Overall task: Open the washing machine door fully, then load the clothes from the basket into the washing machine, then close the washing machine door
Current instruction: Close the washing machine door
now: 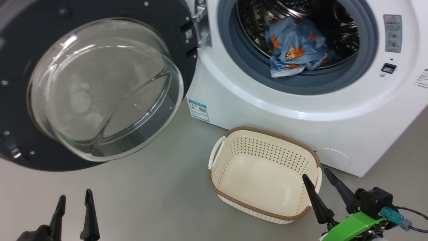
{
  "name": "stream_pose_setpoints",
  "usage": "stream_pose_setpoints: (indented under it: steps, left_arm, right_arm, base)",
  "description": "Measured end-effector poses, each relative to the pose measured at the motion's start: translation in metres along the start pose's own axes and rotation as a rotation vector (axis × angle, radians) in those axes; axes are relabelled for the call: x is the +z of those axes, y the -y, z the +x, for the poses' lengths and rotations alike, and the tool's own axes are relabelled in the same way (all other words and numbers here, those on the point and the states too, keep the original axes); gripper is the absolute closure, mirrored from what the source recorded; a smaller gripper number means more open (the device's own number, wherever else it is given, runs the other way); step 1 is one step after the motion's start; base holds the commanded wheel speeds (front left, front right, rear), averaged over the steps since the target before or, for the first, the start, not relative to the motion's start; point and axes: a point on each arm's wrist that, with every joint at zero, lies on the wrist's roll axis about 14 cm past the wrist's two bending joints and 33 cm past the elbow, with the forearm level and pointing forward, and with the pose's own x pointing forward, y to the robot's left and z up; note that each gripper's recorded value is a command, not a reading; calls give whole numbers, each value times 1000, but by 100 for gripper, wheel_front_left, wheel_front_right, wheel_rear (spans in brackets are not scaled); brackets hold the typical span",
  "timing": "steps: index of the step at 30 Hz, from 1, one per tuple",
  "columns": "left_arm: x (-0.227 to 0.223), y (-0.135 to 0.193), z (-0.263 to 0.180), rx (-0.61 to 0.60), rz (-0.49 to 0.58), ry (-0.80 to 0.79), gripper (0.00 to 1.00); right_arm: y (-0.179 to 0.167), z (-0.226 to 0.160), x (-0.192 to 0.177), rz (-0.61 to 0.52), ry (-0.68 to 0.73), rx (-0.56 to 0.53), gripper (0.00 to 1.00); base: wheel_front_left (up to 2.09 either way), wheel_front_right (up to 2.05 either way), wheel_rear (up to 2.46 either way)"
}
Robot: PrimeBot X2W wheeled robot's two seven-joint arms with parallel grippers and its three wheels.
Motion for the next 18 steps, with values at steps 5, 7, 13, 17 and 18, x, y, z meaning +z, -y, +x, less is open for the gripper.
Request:
stream_pose_setpoints:
  steps: [5, 7, 13, 17, 18]
  left_arm:
    - [4, -8, -5, 29, -4, 11, 0]
    - [4, -11, -6, 42, -10, 13, 0]
    - [4, -14, -11, 49, -13, 13, 0]
    - [15, -13, -9, 43, -33, 47, 51]
    - [20, -13, -7, 43, -47, 65, 72]
  right_arm:
    - [-8, 7, 0, -2, -1, 30, 0]
    - [-10, 8, 0, -4, -2, 36, 0]
    - [-13, 8, 1, -5, -2, 45, 0]
    - [-13, 8, 0, -3, -4, 45, 0]
    - [-12, 8, -1, -2, -5, 44, 0]
  base:
    - [0, 0, 0]
    - [0, 0, 0]
    - [0, 0, 0]
    - [0, 0, 0]
    - [0, 0, 0]
